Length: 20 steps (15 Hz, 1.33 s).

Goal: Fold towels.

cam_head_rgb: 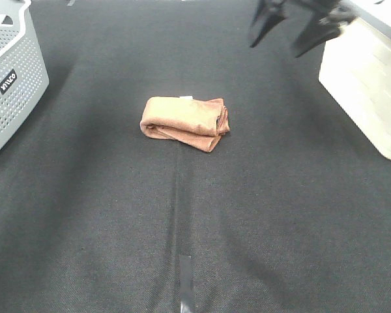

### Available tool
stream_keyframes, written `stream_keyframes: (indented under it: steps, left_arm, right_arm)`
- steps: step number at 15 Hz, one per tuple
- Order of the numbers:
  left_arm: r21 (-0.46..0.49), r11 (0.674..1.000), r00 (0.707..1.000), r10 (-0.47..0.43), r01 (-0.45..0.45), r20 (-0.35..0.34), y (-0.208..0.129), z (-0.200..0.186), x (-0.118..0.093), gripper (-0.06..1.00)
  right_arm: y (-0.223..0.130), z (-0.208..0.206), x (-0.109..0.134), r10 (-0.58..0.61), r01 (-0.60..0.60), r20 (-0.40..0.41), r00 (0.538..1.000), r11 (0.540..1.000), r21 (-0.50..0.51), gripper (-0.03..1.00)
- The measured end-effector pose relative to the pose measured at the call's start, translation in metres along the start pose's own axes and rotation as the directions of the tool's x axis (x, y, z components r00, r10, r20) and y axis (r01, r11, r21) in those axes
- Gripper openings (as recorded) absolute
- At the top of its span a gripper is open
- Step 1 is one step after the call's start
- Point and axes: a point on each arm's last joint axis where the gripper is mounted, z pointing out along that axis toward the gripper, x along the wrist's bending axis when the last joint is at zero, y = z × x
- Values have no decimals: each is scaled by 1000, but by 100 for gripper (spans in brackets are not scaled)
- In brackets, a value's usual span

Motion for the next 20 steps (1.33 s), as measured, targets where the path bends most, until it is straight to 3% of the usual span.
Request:
stream_keyframes:
  steps: [4, 7, 10, 15, 17, 18, 20]
  left_arm:
    - [48, 998, 992, 45, -40, -114, -60, -52, 12, 73]
    - [53, 998, 991, 50, -43, -125, -131, -98, 17, 73]
    - [20, 999, 991, 48, -46, -123, -200, -129, 21, 73]
    - [-174, 981, 991, 61, -82, -119, -324, -163, 30, 73]
    - [-266, 960, 991, 58, -88, -117, -364, -164, 34, 73]
    - [-349, 932, 992, 59, -96, -115, -391, -163, 36, 73]
    - [-382, 917, 990, 76, -117, -121, -404, -159, 38, 73]
  right_arm:
    - [-62, -43, 19, -4, 4, 30, 1000, 1000, 17, 83]
    - [-141, -71, 33, -10, 8, 58, 998, 999, 34, 83]
    - [-213, -81, 41, -20, 21, 83, 996, 1000, -12, 83]
    - [-322, -83, 50, -44, 69, 124, 991, 977, -203, 83]
    - [-354, -87, 51, -57, 108, 162, 985, 941, -321, 83]
    - [-375, -90, 52, -64, 145, 204, 977, 901, -410, 83]
    - [-386, -92, 52, -68, 167, 228, 971, 877, -451, 83]
